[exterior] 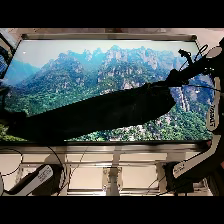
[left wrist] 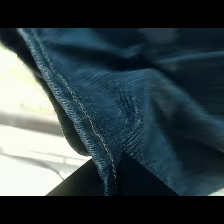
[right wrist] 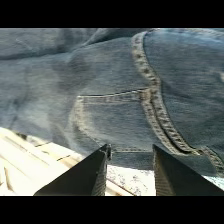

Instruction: Fold the clothes and pants, and hang the long-sleeved shirts on hangers.

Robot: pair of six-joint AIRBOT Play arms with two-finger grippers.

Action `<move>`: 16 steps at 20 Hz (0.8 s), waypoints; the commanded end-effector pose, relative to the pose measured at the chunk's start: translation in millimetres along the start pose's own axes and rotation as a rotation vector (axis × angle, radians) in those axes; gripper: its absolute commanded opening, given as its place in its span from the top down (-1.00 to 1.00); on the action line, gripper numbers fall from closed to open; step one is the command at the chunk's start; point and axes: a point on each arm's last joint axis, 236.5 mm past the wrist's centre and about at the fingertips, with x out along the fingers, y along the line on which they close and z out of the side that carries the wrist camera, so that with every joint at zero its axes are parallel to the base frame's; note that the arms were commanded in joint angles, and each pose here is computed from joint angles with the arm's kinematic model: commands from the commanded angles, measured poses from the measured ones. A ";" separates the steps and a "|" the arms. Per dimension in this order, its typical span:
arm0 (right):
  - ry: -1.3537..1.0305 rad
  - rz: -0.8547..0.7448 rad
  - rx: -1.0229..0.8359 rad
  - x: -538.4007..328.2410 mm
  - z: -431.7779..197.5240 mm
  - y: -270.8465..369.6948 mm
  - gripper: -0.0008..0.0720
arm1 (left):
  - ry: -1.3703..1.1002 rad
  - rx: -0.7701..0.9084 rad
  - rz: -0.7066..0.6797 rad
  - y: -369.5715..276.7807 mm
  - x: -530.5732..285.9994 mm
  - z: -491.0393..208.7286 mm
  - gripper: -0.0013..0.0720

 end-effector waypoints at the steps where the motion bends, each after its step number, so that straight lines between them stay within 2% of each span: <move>1: -0.026 -0.042 0.031 -6.5 -7.3 -9.6 0.16 | -0.072 0.161 -0.028 -47.0 -22.8 29.7 0.89; 3: -0.050 0.060 0.012 0.5 -21.5 21.7 0.17 | -0.108 0.182 -0.086 -75.0 -36.6 40.4 0.89; 4: -0.084 0.165 -0.039 8.8 -25.7 55.7 0.42 | -0.130 0.189 -0.125 -87.9 -41.6 45.1 0.89; 5: -0.122 0.257 -0.105 20.5 -28.5 90.8 0.88 | -0.149 0.189 -0.173 -100.7 -45.6 48.8 0.89; 7: -0.092 0.314 -0.193 64.8 -44.8 141.5 0.92 | -0.166 0.163 -0.249 -117.5 -49.9 51.7 0.89; 10: 0.072 0.265 -0.376 148.8 -87.2 203.2 0.92 | -0.175 0.128 -0.306 -129.9 -53.9 53.6 0.89; 13: 0.063 0.256 -0.535 208.3 -111.3 273.9 0.92 | -0.208 0.111 -0.459 -163.2 -69.3 58.7 0.89; 16: 0.080 0.214 -0.569 229.4 -128.3 292.5 0.92 | -0.243 0.110 -0.618 -197.2 -90.2 63.1 0.89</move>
